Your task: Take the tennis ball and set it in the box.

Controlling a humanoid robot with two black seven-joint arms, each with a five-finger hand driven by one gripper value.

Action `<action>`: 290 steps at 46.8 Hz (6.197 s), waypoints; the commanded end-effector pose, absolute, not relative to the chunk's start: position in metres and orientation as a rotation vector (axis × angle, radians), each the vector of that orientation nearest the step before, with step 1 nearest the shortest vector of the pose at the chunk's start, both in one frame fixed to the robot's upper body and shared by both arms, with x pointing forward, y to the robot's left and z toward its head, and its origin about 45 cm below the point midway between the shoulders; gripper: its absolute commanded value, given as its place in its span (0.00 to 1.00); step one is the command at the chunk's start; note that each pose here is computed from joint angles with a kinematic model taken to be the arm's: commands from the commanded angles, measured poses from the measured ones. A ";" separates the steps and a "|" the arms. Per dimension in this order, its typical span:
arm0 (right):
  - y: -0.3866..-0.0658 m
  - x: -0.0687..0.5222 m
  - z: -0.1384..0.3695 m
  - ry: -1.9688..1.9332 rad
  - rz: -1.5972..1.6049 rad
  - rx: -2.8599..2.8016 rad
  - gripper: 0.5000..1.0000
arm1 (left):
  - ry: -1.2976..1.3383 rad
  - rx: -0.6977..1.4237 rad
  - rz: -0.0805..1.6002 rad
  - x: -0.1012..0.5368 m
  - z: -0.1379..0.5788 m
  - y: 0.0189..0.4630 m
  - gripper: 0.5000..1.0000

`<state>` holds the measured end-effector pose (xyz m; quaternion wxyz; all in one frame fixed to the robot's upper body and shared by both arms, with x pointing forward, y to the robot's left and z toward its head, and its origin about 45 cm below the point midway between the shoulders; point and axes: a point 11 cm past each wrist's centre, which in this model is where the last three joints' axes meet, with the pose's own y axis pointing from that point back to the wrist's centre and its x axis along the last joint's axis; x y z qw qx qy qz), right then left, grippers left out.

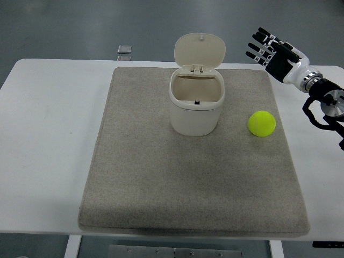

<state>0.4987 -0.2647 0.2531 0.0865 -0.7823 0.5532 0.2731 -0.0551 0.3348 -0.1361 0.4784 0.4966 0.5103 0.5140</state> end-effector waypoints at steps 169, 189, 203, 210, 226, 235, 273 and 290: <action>-0.300 0.449 0.304 0.805 -1.373 -3.593 0.82 | 1.240 1.204 1.257 -0.050 -0.136 0.334 0.99; -0.298 0.433 0.279 0.768 -1.660 -3.508 0.83 | 1.239 1.205 1.255 -0.050 -0.136 0.334 0.99; -0.299 0.426 0.257 0.754 -1.683 -3.519 0.82 | 1.239 1.205 1.255 -0.050 -0.136 0.334 0.99; -0.300 0.425 0.250 0.769 -1.697 -3.513 0.82 | 1.240 1.204 1.257 -0.050 -0.136 0.334 0.99; -0.301 0.424 0.242 0.798 -1.703 -3.504 0.81 | 1.239 1.205 1.255 -0.050 -0.136 0.334 0.99; -0.299 0.423 0.239 0.792 -1.694 -3.510 0.79 | 1.240 1.204 1.257 -0.050 -0.136 0.334 0.99; -0.294 0.424 0.233 0.787 -1.670 -3.530 0.67 | 1.239 1.205 1.255 -0.050 -0.136 0.334 0.99; -0.288 0.424 0.231 0.772 -1.667 -3.527 0.66 | 1.240 1.204 1.257 -0.050 -0.136 0.334 0.99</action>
